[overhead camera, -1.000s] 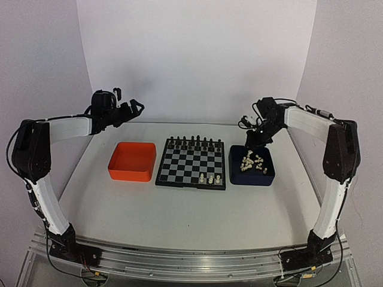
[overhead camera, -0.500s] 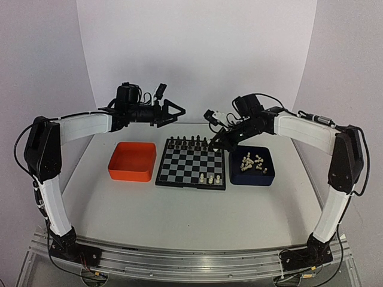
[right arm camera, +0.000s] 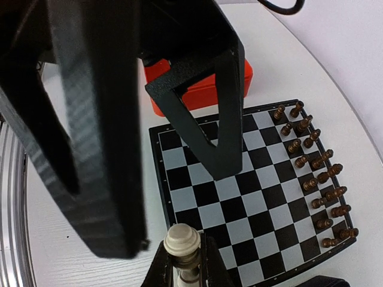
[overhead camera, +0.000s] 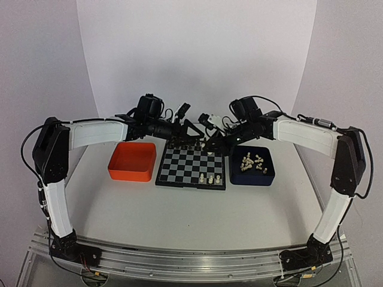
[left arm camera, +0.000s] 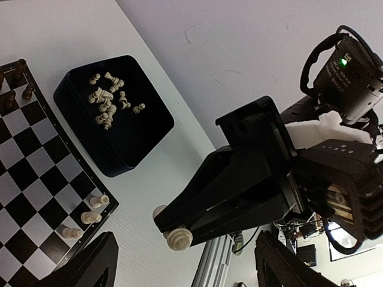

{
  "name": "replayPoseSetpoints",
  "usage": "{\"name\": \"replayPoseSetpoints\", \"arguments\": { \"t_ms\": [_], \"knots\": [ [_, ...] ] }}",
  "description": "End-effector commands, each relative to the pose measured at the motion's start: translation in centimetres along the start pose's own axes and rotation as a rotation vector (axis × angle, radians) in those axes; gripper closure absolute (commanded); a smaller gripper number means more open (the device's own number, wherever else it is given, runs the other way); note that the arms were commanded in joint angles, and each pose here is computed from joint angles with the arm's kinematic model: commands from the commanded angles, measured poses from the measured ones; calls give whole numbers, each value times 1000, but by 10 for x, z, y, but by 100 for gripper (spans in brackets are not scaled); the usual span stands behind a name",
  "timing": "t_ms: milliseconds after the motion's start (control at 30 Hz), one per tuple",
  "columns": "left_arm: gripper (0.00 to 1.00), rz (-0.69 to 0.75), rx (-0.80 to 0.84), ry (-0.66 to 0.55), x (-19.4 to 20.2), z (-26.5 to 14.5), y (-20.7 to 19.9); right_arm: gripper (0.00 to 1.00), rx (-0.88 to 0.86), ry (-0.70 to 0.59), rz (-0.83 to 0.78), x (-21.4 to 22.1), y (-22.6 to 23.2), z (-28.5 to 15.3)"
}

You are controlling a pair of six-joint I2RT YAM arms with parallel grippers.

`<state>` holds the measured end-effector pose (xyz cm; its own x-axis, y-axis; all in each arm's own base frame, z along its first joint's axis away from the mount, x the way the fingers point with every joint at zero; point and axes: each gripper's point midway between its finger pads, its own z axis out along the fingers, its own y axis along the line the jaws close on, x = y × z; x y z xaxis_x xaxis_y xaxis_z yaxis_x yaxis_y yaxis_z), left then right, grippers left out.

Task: Set up the chess pieces on the board
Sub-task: Place the chess piece on the chessboard.

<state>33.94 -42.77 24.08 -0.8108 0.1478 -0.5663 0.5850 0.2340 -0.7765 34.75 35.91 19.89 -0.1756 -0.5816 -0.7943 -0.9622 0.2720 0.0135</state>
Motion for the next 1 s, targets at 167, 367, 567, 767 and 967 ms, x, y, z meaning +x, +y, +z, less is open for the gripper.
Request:
{"name": "replayPoseSetpoints", "arguments": {
  "t_ms": [167,367,567,767,967],
  "knots": [
    [39,-53,-8,7,4,16,2,100,24,-80,-105,-28,13,-25],
    [41,-56,1,18,6,19,-1,100,49,-74,-111,-26,9,-23],
    [45,-66,16,41,10,21,-2,100,67,-81,-123,-28,6,-22],
    [51,-95,61,82,14,24,-7,100,132,-56,-149,-25,-4,-16],
    [64,-127,85,120,18,30,-10,100,193,-77,-169,-29,-11,-13]
  ]
}}
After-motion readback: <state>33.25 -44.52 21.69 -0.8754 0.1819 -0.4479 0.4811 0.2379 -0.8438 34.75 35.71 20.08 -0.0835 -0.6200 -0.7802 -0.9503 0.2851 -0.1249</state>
